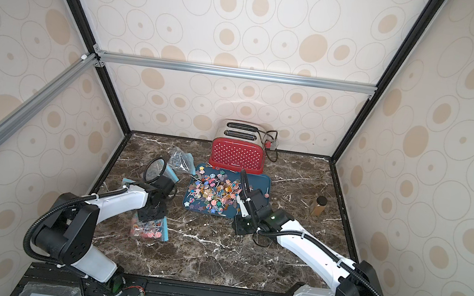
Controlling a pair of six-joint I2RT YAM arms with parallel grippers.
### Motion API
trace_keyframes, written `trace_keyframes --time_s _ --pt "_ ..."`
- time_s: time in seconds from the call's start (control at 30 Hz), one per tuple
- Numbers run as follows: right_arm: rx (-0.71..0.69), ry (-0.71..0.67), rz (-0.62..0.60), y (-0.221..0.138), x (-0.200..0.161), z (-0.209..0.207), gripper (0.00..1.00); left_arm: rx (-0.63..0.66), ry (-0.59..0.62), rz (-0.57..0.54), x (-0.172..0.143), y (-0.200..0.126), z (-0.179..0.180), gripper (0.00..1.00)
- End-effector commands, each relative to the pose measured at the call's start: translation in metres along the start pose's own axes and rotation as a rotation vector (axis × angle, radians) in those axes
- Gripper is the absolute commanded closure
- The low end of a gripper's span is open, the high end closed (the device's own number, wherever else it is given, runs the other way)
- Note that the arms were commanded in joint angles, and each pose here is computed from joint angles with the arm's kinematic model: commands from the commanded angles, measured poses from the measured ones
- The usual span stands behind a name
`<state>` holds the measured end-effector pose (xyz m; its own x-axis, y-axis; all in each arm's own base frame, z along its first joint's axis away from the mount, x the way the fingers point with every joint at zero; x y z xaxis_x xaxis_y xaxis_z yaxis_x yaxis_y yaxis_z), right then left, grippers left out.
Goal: Pour candies out of the ziploc bag
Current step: Adjust the ziploc bag at the center of the board.
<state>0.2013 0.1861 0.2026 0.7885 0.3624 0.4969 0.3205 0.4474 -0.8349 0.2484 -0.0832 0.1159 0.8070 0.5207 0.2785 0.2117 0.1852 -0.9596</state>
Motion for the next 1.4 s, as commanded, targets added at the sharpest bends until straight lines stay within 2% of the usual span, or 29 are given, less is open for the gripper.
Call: trace_keyframes --time_s 0.0,0.1,0.27,0.37,0.47,0.57,0.7,0.83,0.97,1.17,1.37 --pt "-0.029 0.016 0.003 -0.006 0.006 0.001 0.7 -0.151 0.138 0.052 -0.012 -0.021 -0.023 0.62" --pt "-0.036 0.031 0.013 -0.005 0.008 0.001 0.7 -0.132 0.172 0.034 -0.015 -0.033 -0.014 0.62" --pt "-0.037 0.045 0.02 -0.004 0.01 0.002 0.7 0.199 0.158 -0.168 0.003 -0.065 0.03 0.6" --pt "-0.034 0.051 0.02 -0.004 0.012 0.002 0.7 0.287 0.138 -0.23 0.011 -0.082 0.039 0.6" --pt "-0.05 0.051 0.016 -0.008 0.011 0.001 0.7 0.209 0.155 -0.222 0.01 -0.089 0.028 0.61" --pt "-0.099 0.048 0.009 -0.015 0.009 -0.003 0.7 0.077 0.25 -0.201 -0.004 -0.098 0.006 0.65" --pt "-0.129 0.081 0.008 -0.021 0.006 -0.014 0.7 -0.03 0.379 -0.147 -0.033 -0.107 -0.017 0.75" --pt "-0.139 0.124 0.004 -0.026 0.001 -0.029 0.7 -0.099 0.409 -0.051 -0.06 -0.098 -0.03 0.78" --pt "-0.136 0.141 0.001 -0.028 -0.003 -0.035 0.7 -0.066 0.348 -0.005 -0.072 -0.071 -0.029 0.75" --pt "-0.129 0.144 0.011 -0.026 -0.007 -0.036 0.7 -0.017 0.293 -0.01 -0.077 -0.047 -0.034 0.55" --pt "-0.122 0.15 0.014 -0.023 -0.007 -0.037 0.7 0.028 0.298 0.019 -0.081 -0.03 -0.04 0.52"
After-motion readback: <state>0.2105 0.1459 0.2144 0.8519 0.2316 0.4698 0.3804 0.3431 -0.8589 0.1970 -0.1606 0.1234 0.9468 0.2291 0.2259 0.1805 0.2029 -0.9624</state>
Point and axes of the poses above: each gripper's point midway between its finger pads, its own y axis out along the fingers, its own z axis along the line the jaws close on, x = y × z, the point moved 9 cm from there along -y, back along the fingers, and after that the axes turned 11 degrees about -y, right-handed, at the moved point
